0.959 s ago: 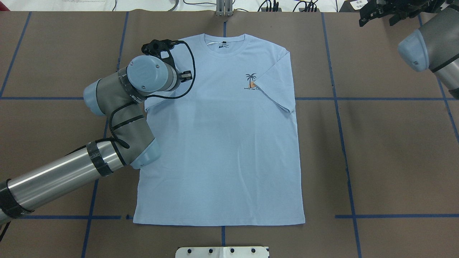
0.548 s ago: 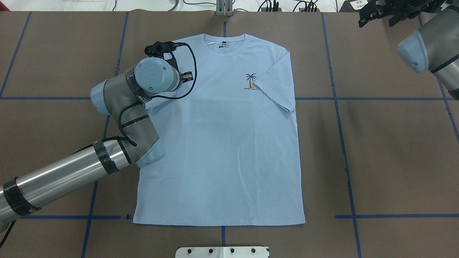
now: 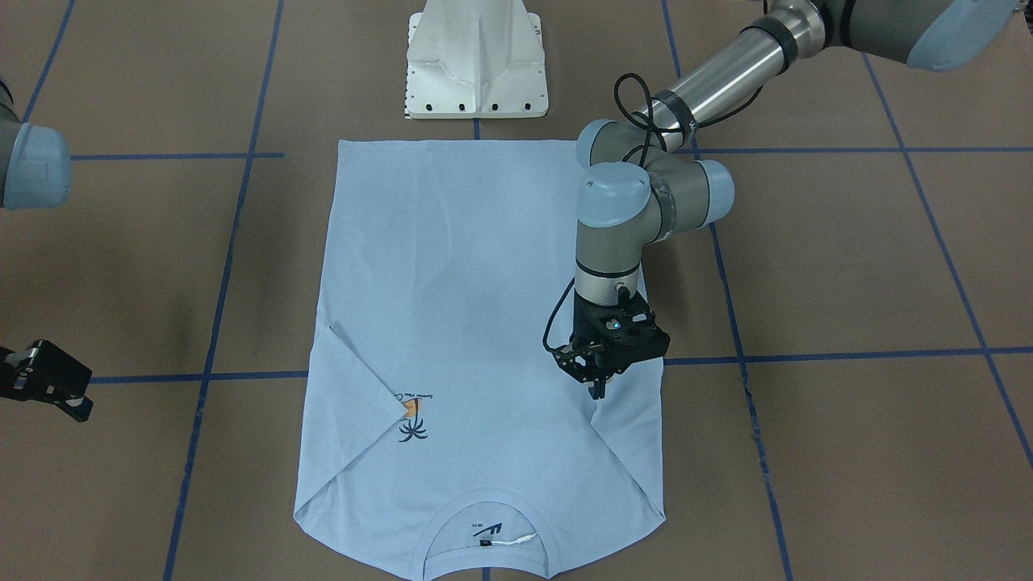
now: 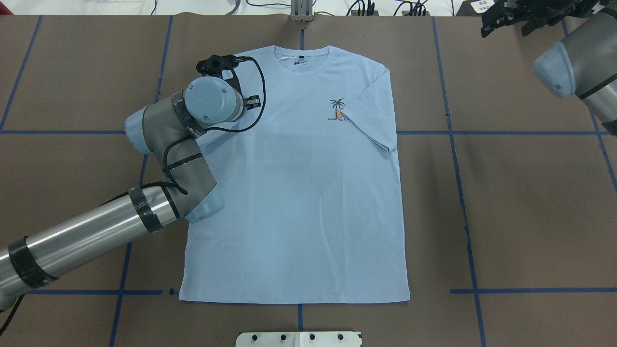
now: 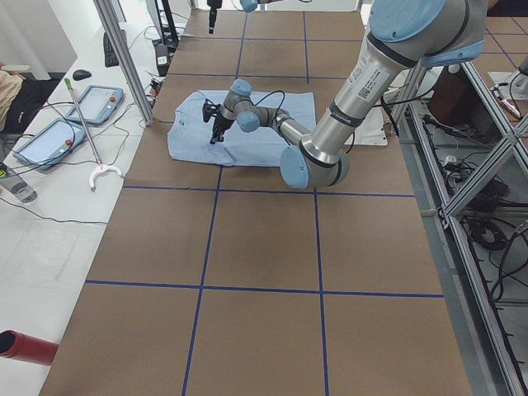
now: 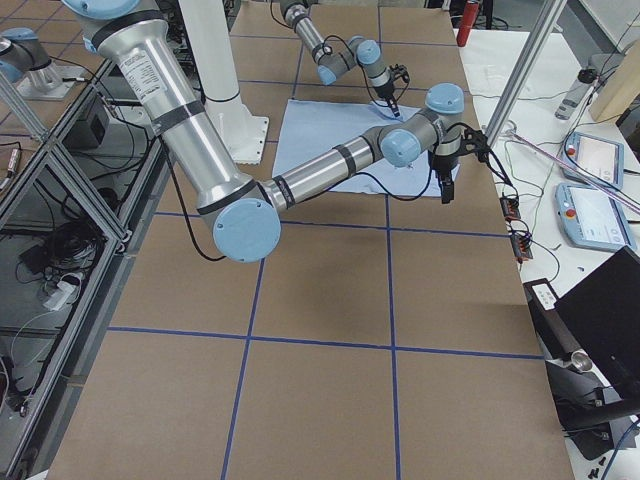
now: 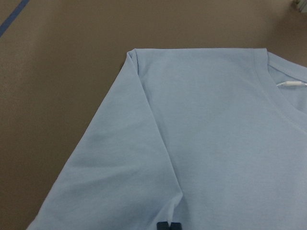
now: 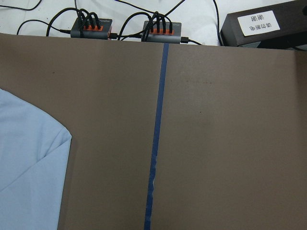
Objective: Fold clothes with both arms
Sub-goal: 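Move both grippers down to the shirt's hem corners nearest the robot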
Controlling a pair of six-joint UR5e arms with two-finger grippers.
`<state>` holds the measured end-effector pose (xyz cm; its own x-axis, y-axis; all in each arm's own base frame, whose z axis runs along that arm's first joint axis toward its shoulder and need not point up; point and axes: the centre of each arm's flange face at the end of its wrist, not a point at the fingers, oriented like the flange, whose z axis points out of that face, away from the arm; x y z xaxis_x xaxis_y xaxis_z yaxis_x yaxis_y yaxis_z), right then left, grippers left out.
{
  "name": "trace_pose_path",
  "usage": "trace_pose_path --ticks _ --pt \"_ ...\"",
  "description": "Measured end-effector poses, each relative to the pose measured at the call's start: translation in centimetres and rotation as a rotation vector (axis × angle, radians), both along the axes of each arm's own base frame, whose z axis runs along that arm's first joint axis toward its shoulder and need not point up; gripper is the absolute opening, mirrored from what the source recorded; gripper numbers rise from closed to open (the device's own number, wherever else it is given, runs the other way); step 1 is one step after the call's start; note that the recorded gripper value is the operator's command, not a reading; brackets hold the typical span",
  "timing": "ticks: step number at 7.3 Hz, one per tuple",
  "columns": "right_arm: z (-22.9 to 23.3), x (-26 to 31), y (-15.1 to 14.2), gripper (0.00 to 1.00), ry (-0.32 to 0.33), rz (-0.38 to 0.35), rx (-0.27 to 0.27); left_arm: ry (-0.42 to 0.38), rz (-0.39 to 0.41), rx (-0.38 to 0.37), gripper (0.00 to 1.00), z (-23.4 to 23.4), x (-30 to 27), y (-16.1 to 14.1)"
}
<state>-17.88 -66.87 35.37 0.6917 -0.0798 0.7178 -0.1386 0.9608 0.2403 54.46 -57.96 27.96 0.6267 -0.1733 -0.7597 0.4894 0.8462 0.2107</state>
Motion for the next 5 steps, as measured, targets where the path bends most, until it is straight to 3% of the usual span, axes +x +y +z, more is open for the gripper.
trace_pose_path --ticks 3,5 --pt "-0.6 -1.7 2.7 1.00 -0.007 -0.030 0.030 0.063 0.090 0.076 1.00 -3.1 -2.7 2.9" --pt "-1.5 -5.6 7.1 1.00 -0.013 -0.032 0.029 0.115 0.180 0.123 1.00 -3.2 -6.8 7.1"
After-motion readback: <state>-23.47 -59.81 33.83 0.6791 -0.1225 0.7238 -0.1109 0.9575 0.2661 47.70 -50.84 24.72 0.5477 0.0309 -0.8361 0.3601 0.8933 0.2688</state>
